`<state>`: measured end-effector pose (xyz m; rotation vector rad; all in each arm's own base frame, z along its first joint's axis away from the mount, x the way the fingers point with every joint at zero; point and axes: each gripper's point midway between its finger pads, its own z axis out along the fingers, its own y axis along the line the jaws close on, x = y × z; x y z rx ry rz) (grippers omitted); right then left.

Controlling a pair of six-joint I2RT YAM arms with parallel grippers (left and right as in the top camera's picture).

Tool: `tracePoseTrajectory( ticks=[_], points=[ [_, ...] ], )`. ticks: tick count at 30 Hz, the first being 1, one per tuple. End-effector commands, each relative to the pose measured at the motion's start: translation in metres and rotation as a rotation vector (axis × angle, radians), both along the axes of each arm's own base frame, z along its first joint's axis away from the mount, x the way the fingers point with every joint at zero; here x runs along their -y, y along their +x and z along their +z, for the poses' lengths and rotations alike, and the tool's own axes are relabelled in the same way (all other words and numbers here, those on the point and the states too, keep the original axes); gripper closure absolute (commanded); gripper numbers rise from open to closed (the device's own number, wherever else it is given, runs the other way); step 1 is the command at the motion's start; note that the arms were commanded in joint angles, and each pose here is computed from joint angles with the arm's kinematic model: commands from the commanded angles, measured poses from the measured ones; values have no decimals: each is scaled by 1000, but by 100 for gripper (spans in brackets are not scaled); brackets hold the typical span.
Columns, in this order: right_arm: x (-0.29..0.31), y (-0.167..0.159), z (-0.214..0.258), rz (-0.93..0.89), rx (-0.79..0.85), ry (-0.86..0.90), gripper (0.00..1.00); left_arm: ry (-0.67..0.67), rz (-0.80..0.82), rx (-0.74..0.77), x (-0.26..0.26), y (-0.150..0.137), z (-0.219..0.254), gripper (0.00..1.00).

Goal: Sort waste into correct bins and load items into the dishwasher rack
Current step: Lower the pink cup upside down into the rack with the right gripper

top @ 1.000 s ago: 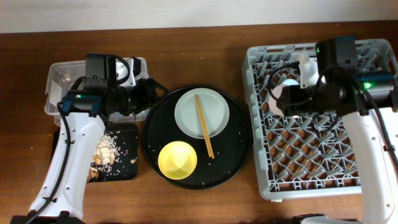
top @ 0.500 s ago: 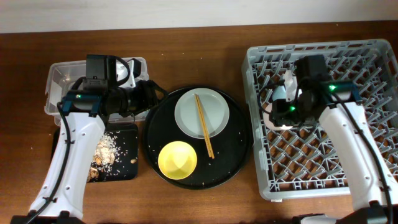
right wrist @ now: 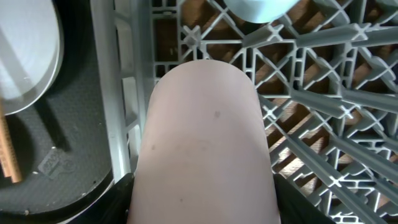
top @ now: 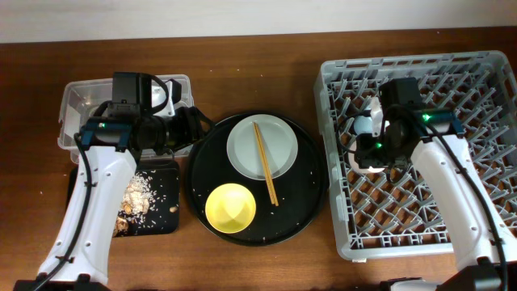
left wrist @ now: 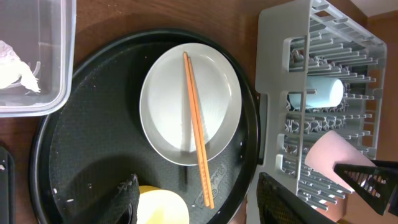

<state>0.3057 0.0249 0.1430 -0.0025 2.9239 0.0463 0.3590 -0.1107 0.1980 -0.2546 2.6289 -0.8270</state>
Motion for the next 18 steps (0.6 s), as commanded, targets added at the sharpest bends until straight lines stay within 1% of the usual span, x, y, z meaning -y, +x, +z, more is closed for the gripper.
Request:
tracePoseTrajectory(
  ticks=[1,10,11,14,15,18],
  points=[
    [5,0,-4,-22,0,-24,51,21,-10,14,-2,0,0,40],
    [5,5,-15,-22,21,-22,50,22,-10,10,-2,0,0,40],
    [5,5,-15,-22,18,-22,47,22,-10,10,-2,0,0,39],
    [5,3,-17,-22,10,-23,46,22,-9,11,-2,0,0,38],
    [5,2,-18,-22,8,-23,45,27,-7,11,-3,0,-1,36],
    [5,3,-19,-21,12,-23,41,71,20,9,-11,2,-5,34]
  ],
)
